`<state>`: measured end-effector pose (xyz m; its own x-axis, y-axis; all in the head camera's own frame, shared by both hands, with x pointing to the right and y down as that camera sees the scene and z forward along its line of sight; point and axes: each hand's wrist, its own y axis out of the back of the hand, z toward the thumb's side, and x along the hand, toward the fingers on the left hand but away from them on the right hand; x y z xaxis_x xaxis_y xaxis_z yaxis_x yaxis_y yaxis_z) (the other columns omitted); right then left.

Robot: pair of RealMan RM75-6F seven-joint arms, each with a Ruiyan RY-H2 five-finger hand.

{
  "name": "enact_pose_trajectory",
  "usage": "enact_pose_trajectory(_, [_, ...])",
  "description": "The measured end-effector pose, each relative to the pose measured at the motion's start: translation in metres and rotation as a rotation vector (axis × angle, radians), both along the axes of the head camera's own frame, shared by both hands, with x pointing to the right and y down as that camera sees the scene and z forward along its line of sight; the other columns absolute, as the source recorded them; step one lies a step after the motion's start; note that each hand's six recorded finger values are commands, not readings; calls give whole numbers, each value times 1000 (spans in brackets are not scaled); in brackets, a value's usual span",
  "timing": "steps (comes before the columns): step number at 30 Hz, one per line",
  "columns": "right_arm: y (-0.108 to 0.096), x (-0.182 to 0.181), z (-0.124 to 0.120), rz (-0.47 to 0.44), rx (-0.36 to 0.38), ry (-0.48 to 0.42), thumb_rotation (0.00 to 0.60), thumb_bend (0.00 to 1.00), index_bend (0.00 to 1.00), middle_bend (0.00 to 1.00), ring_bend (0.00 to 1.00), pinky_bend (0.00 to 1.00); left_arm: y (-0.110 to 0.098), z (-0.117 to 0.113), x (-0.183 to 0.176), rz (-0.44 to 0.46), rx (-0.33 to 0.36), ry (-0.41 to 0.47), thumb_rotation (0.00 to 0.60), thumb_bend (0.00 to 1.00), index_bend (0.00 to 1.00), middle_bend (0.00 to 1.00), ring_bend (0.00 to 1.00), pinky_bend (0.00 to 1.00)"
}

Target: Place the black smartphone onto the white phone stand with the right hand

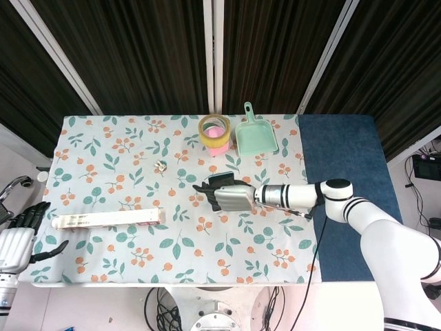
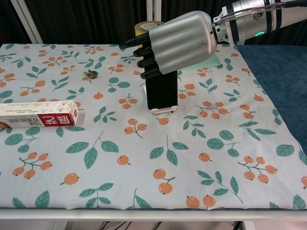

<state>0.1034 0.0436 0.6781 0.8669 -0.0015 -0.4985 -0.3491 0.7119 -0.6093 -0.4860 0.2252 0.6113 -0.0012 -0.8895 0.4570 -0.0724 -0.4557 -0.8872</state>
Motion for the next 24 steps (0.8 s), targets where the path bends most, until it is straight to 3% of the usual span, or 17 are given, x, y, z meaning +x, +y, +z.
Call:
enact_pose_trajectory(2, [-1,1,1,8,5,8,600,310,35,74,9,0,0,0,0,-1,-1,0,178,130,41,80,91,186])
enact_pose_trajectory(4, [-3,2,2,16,11,16,600,272,0,31,0,0,1,1,0,-2,-3,0,181,130,41,80,91,186])
enact_pose_trajectory(17, [-7,6,-5,58,41,12,600,190,0,0,0,0,1,1,0,-2,-4,2,183,130,41,80,91,187])
enact_pose_trajectory(24, [-5,12,-41,120,18,-110,600,176,0,0,0,0,0,-3,0,-1,9,-2,181,130,41,80,91,186])
